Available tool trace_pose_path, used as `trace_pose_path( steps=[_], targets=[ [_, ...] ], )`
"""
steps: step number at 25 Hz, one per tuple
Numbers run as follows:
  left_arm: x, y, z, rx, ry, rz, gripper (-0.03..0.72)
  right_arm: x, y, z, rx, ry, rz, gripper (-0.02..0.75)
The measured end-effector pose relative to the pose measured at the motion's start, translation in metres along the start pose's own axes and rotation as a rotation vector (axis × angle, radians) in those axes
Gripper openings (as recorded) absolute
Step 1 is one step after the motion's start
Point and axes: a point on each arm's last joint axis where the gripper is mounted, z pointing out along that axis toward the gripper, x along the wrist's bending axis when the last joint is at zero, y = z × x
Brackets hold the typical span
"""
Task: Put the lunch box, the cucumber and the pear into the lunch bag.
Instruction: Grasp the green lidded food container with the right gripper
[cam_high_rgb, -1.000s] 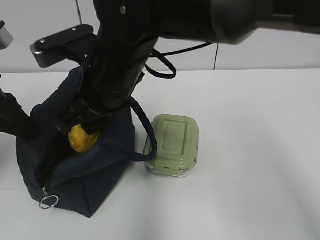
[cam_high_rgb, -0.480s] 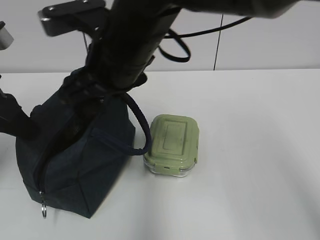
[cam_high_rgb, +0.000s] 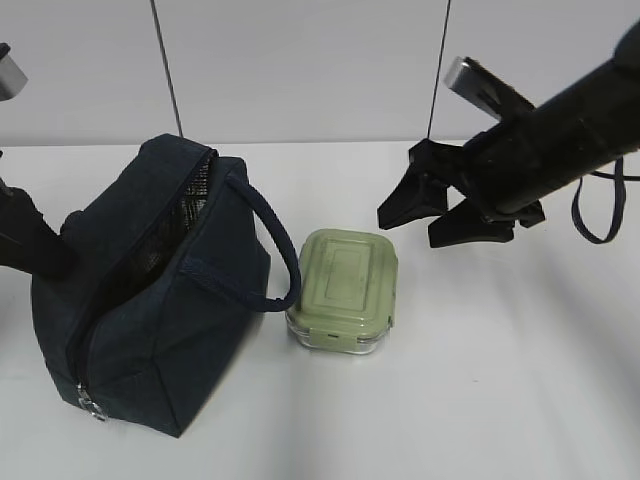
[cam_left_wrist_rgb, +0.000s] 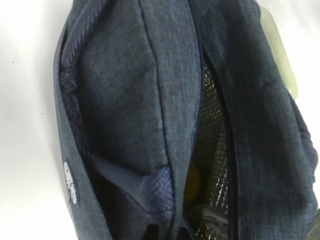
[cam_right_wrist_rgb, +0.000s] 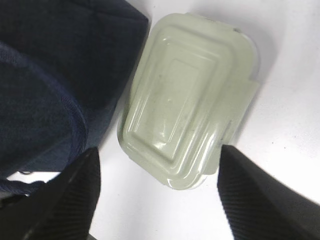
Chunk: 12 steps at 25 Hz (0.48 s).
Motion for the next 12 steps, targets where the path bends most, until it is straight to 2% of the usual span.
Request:
trace_pose_path(
  steps=[2, 7, 12],
  targets=[
    [0.000, 0.000, 0.000, 0.000, 0.000, 0.000, 0.001, -0.014, 0.001, -0.001, -0.026, 0.049, 0.061, 0.554],
    [0.000, 0.000, 0.000, 0.002, -0.001, 0.000, 0.001, -0.034, -0.003, 0.022, -0.022, 0.235, 0.187, 0.554],
    [0.000, 0.000, 0.000, 0.003, 0.000, 0.001, 0.001, -0.061, -0.023, 0.040, -0.013, 0.259, 0.261, 0.554]
  ],
)
